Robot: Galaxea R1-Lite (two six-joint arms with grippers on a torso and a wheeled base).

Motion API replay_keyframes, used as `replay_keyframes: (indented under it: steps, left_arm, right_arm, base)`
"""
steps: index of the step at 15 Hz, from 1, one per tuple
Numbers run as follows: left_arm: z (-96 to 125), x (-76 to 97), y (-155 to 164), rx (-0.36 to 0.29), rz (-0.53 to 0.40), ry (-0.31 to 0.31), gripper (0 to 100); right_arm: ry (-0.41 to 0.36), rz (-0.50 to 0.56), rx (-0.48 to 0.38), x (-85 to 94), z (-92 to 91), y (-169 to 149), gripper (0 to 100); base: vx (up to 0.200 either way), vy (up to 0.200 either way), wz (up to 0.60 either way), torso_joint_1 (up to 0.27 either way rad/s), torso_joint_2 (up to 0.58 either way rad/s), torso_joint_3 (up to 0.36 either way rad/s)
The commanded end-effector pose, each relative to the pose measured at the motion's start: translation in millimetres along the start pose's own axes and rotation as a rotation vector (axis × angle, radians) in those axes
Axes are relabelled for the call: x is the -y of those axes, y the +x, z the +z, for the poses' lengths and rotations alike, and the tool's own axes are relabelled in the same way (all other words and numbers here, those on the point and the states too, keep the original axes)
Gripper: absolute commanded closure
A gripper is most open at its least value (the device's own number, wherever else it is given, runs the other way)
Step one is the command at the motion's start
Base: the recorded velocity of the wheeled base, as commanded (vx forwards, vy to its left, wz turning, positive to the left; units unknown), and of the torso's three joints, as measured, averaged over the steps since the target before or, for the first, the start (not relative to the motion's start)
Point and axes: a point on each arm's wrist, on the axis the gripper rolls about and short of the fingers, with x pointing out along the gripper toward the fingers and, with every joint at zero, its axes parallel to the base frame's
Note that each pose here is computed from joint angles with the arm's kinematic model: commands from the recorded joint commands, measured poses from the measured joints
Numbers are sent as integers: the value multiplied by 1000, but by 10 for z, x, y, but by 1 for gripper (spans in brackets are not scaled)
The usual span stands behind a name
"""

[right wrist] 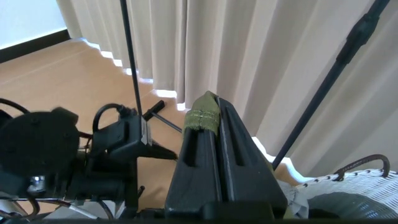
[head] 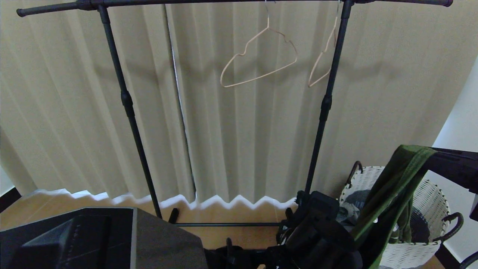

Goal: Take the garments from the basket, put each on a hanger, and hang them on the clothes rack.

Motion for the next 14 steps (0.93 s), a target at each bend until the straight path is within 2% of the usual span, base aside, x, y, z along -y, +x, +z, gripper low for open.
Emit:
replay_keyframes:
  steps: [1,2,3,5,7,9,11,12,14]
  left_arm:
    - [-13,-20,-54,-6,4,7,0]
    - [-25,-27,-63,-10,6,13,0]
    - [-20,-40,-83,-9,9,17,100]
    - [-18,-55,-115,-3,29,34,100]
    - [10,-69,-200,26,97,49,100]
    - [130,-152,-525,64,93,54,100]
    - [375,-244,-877,144,81,22,100]
    - [592,-394,-1231,218,90,10,100]
    - [807,-575,-1673,287,110,13,100]
  right_arm:
    - [-2,0,-2,-1,-3,-2,100]
    - [-2,0,-2,0,0,2,100]
    - [-2,0,-2,0,0,2,100]
    - [-4,0,-2,0,3,5,100]
    - [-3,-2,-3,1,-1,6,100]
    - [-4,0,0,0,8,5,100]
    - [-8,7,6,-4,22,-1,100]
    - [-14,24,27,-25,81,-9,100]
    - [-23,67,69,-70,208,-24,100]
  base:
    - [0,0,0,0,0,0]
    - [0,0,0,0,0,0]
    - [0,0,0,0,0,0]
    - [0,0,0,0,0,0]
    - [0,0,0,0,0,0]
    - [0,0,0,0,0,0]
    - [0,0,0,0,0,0]
    - [0,0,0,0,0,0]
    - [0,0,0,0,0,0]
